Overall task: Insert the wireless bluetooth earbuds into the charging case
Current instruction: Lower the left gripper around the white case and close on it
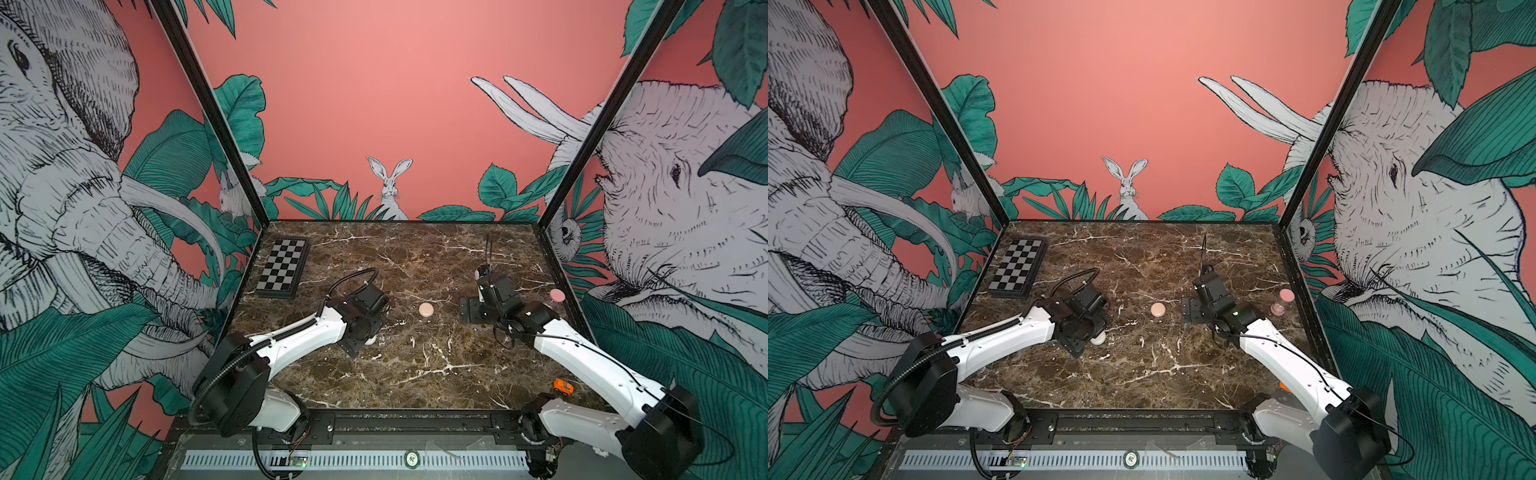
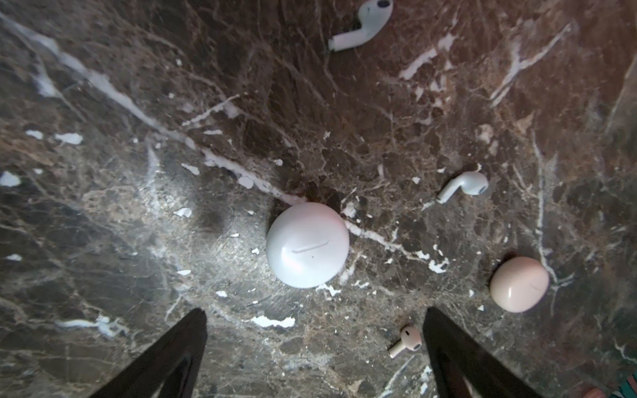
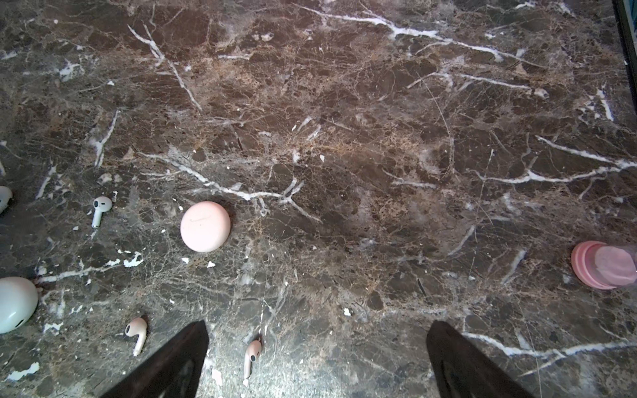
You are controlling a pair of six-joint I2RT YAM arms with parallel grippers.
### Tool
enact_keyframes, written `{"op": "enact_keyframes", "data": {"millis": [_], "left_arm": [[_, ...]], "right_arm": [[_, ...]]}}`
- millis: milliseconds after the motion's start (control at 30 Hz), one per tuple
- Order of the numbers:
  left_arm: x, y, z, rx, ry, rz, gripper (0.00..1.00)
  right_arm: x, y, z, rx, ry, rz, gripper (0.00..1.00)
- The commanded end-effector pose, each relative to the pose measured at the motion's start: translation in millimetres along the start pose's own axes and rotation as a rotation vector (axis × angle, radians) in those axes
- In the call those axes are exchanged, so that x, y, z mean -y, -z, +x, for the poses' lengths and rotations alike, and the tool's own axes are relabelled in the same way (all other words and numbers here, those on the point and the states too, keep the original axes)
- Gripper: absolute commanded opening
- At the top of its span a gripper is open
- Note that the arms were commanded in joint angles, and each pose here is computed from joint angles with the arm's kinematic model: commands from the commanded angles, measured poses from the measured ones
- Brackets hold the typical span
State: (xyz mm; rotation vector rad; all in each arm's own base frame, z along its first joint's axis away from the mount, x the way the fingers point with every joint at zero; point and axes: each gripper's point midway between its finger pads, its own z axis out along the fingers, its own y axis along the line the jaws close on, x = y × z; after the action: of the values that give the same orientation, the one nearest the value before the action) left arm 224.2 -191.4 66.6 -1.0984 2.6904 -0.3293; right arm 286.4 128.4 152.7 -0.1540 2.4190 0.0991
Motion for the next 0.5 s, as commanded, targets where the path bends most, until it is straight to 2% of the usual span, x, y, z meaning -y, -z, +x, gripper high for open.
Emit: {"op": "enact_keyframes", "data": {"millis": [0, 467], "left_arm": [[-1.3, -3.2, -3.4, 0.006, 0.043, -0.014, 0.98], [-9.9, -29.1, 1.2, -0.036, 0.079, -0.084, 0.90]], "right_arm": [[1.4, 4.2, -9.1, 0.065, -0.020, 0.007, 0.98], [0.2, -1.1, -5.2, 0.061, -0.029, 0.002, 0.98]]}}
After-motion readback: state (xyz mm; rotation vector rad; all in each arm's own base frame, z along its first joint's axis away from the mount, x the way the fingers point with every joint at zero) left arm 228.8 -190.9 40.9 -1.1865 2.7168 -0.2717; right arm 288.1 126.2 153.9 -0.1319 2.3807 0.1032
